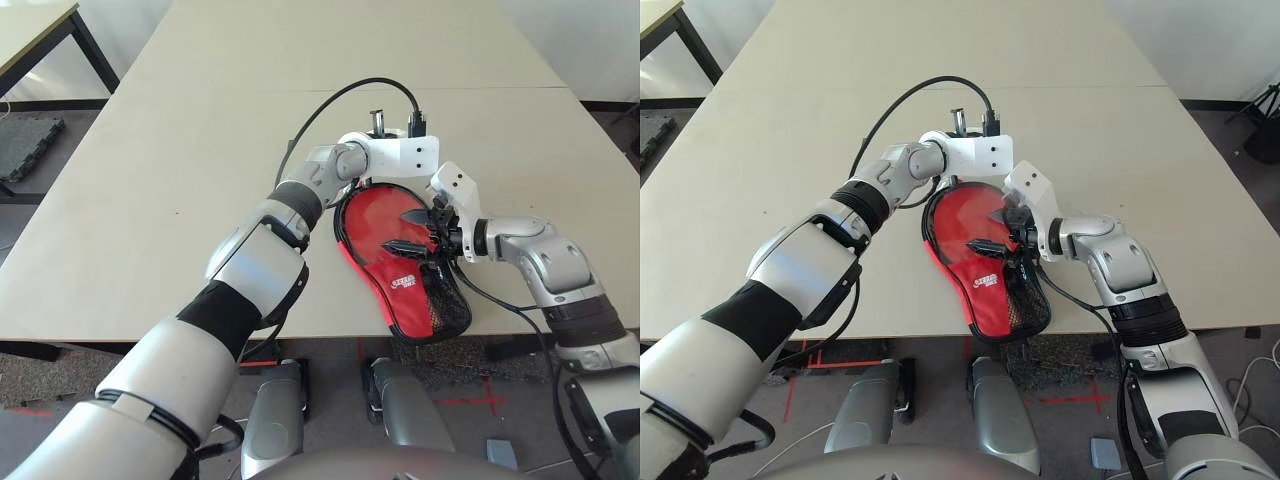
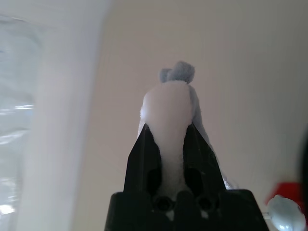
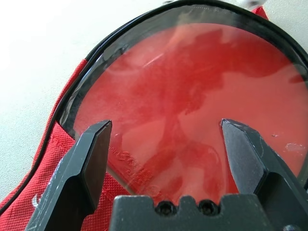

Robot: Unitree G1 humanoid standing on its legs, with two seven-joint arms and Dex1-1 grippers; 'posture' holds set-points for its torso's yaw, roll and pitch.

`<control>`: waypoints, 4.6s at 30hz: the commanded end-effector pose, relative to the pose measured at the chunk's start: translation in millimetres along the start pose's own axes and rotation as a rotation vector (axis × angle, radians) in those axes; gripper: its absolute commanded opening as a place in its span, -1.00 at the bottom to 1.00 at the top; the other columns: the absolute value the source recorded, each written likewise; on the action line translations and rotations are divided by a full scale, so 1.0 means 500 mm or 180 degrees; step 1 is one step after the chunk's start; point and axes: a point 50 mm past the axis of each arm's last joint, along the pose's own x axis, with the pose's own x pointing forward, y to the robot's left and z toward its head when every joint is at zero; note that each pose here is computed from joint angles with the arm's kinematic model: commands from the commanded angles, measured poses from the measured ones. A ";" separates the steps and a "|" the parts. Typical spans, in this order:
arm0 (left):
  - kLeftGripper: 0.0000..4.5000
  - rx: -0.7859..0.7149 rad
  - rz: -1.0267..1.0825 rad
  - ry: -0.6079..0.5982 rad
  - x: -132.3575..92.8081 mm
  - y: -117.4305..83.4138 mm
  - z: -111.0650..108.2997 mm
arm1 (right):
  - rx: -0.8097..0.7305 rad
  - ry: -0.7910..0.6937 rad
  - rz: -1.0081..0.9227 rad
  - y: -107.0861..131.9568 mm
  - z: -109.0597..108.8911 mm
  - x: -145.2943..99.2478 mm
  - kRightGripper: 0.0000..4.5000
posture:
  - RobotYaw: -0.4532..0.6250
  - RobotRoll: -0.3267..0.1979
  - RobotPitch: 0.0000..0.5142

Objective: Store the ping-pong paddle in its case and zip it.

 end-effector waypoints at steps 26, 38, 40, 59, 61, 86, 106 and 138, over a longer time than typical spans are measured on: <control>-0.31 -0.0710 -0.1812 -0.0303 -0.009 -0.175 0.037 | 0.0345 0.0329 0.0075 0.015 -0.058 0.013 1.00 | -0.36 0.25 -0.33; 0.99 -0.1611 -0.1905 -0.0208 -0.020 -0.131 -0.004 | 0.0278 0.0333 0.0159 0.011 -0.049 0.020 1.00 | -0.26 0.25 -0.38; 0.99 -0.1732 -0.1826 -0.0196 -0.023 -0.113 -0.016 | 0.0274 0.0332 0.0165 0.010 -0.047 0.020 1.00 | -0.26 0.25 -0.39; 0.99 -0.2401 -0.1754 -0.0207 -0.085 -0.009 -0.123 | 0.0187 0.0378 0.0223 -0.012 -0.039 0.002 1.00 | -0.13 0.25 -0.41; 0.99 -0.2467 -0.1797 -0.0294 -0.090 -0.002 -0.123 | 0.0184 0.0386 0.0231 -0.012 -0.040 0.000 1.00 | -0.13 0.25 -0.41; 0.99 -0.2840 -0.2558 -0.0880 -0.168 -0.082 -0.083 | -0.0197 0.0290 0.0002 -0.064 0.018 -0.092 1.00 | -0.13 0.25 -0.46; 0.99 -0.2625 -0.2888 -0.0414 -0.138 -0.193 -0.080 | -0.0134 -0.0360 -0.0624 -0.139 0.125 -0.044 1.00 | -0.14 0.25 -0.44; 0.99 -0.2732 -0.2966 -0.0386 -0.162 -0.204 -0.081 | 0.0672 -0.0849 -0.1124 -0.106 0.164 0.183 1.00 | 0.02 0.25 -0.34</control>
